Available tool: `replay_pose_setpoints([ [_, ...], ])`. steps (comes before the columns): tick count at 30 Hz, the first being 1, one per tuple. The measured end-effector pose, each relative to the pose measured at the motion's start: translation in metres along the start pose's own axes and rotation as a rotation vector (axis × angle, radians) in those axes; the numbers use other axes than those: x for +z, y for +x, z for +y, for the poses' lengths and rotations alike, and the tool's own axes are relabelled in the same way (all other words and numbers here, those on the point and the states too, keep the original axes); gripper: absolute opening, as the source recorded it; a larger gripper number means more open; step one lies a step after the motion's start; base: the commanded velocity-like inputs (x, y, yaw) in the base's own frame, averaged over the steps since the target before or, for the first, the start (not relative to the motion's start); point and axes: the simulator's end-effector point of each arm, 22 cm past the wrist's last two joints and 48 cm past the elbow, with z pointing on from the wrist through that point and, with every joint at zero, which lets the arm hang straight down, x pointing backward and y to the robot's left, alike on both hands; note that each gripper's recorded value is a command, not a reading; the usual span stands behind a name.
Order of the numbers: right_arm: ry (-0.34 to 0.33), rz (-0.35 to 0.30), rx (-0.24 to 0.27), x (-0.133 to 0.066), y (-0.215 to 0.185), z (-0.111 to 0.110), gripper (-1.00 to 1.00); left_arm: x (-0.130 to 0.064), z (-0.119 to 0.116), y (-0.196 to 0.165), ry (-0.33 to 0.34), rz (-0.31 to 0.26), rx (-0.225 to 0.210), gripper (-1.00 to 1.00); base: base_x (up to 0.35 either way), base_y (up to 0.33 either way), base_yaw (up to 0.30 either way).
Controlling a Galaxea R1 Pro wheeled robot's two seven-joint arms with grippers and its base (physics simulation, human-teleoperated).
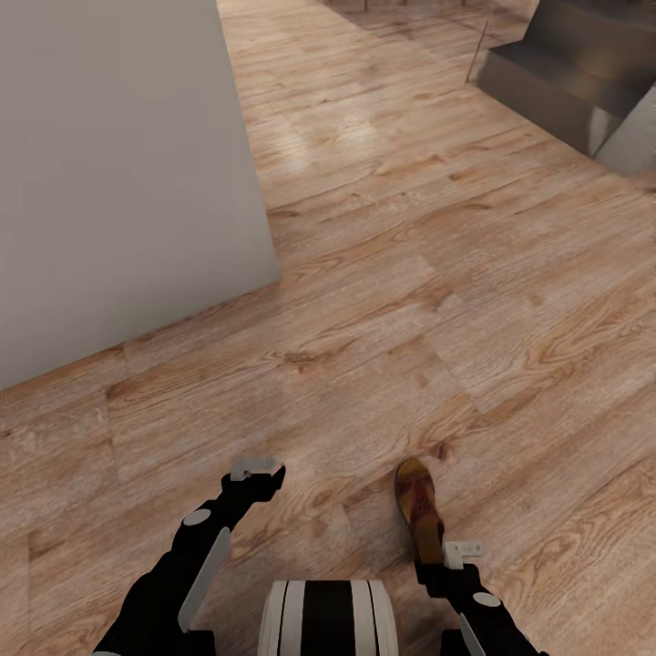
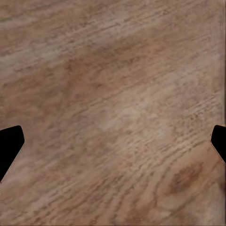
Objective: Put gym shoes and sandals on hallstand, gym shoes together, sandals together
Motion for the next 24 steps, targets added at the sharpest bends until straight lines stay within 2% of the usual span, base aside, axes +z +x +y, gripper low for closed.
replay_pose_setpoints([
  [24, 0.005, -0.097, 0.004, -0.024, -0.046, -0.001, -1.00, -0.027, -0.016, -0.051, 0.018, -0.095, 0.029, 1.00, 0.000, 0.000, 0.000],
])
